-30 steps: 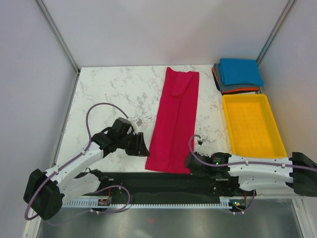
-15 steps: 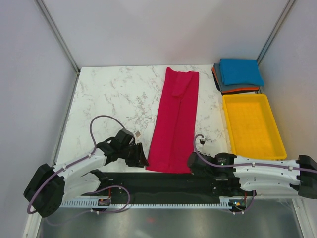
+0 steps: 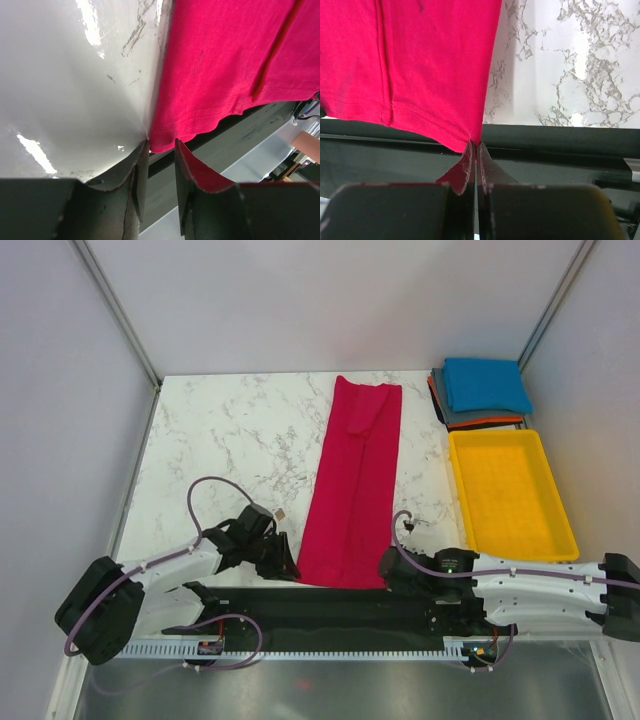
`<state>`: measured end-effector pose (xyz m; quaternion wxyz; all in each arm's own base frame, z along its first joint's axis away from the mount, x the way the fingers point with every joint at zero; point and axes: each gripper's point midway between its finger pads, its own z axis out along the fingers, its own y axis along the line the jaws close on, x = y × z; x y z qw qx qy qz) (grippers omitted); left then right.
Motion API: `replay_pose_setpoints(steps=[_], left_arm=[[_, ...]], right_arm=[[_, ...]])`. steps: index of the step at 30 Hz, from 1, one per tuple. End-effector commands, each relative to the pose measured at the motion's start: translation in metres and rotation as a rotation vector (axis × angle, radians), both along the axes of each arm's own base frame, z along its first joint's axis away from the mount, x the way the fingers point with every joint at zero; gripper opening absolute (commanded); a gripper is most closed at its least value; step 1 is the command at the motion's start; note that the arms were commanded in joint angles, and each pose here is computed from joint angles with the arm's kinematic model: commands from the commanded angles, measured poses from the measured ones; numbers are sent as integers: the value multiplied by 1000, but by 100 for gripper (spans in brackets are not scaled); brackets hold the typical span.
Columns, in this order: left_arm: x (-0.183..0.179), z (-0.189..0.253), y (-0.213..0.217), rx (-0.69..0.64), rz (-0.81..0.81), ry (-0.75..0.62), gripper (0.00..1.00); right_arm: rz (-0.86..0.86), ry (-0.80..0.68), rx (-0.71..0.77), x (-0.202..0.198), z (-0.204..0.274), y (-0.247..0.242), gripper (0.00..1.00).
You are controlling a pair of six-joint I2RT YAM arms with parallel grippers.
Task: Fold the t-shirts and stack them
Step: Fold the tshirt
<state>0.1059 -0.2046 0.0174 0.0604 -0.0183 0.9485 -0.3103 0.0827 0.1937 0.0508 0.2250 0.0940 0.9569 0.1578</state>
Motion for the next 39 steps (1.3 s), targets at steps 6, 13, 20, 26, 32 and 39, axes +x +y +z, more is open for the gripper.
replay_pose_setpoints(steps=[6,13,20,26,32,39], left_arm=[[5,4,-15,-57,2,3,5],[24,41,-32,-116,11,-41,2],[65,53,-56,-96,11,-51,2],[142,70,-77,-113,40,-90,2],[202,67,-79,-91,81,-77,2],[269,83,-77,-135,110,-118,2]], right_arm=[[-20,-30,25,5,8,-2,0],[-9,-95,-26,19,22,-3,0],[18,-155,-135,78,39,-10,0],[64,-196,-179,151,50,-11,0],[43,-178,-210,209,49,-22,0],[43,-172,-174,259,58,-40,0]])
